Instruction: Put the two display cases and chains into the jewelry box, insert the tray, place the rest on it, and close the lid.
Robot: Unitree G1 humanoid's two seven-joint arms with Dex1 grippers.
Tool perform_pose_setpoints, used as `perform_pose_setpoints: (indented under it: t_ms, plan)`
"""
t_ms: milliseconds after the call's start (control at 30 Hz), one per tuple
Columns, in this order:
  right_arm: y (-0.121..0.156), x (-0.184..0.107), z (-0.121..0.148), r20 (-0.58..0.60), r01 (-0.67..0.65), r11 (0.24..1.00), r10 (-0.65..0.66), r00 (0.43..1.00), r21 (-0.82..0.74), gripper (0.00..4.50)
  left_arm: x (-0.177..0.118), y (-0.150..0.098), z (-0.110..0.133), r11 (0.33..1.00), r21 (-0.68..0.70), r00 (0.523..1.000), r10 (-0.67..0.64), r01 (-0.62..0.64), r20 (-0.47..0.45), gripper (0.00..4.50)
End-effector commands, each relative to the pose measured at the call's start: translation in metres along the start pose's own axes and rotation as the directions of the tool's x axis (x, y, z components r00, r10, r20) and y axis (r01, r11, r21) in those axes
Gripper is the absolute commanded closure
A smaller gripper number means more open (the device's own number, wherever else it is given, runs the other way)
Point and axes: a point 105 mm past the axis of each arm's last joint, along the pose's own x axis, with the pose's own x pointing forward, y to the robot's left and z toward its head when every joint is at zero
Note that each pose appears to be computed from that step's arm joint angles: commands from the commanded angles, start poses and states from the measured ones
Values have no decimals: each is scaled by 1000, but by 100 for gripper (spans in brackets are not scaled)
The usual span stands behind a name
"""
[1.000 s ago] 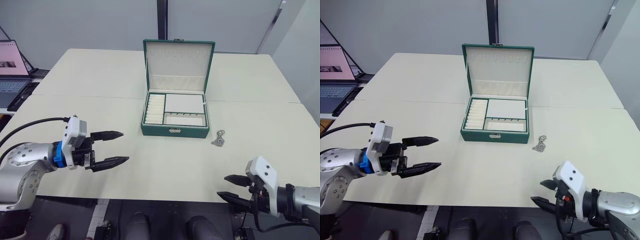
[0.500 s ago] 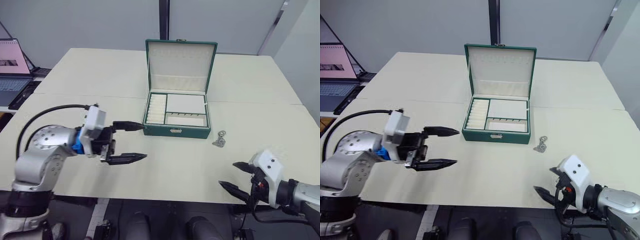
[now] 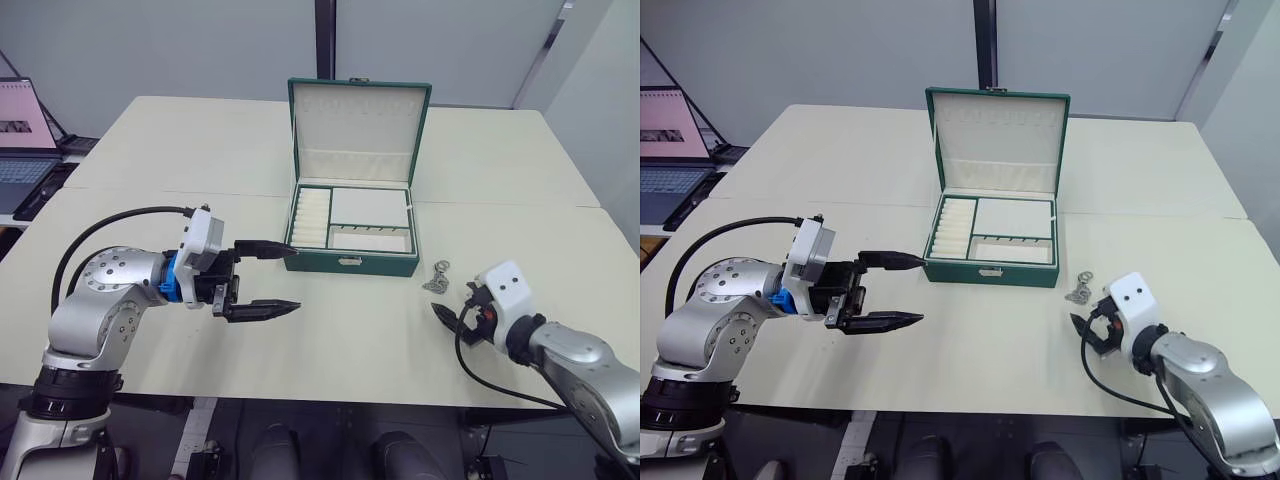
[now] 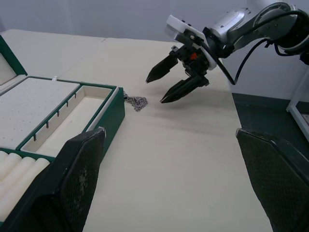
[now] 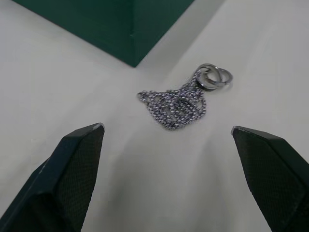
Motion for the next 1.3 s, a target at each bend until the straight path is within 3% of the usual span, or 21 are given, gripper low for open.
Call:
perform_pose_setpoints:
  t_ms: [33,600,1133,1233,1300]
  plan:
    - [-6,8,8,46,30,999,-29,999,-25,3,-2,3,9,999,46,1000,21,-21,4,0]
    - [4,32,1,25,-21,996,19,1000,91,3,2,4,12,998,45,999,48,-48,16,0]
    - [4,35,-7,-16,-19,997,20,1000,75,3,6,6,14,997,45,998,66,-67,22,0]
    - [5,36,-6,-8,-20,996,21,1000,82,58,6,7,15,997,45,997,68,-69,23,0]
    - [5,37,-4,0,-16,996,16,1000,87,124,7,8,16,996,46,997,70,-71,25,0]
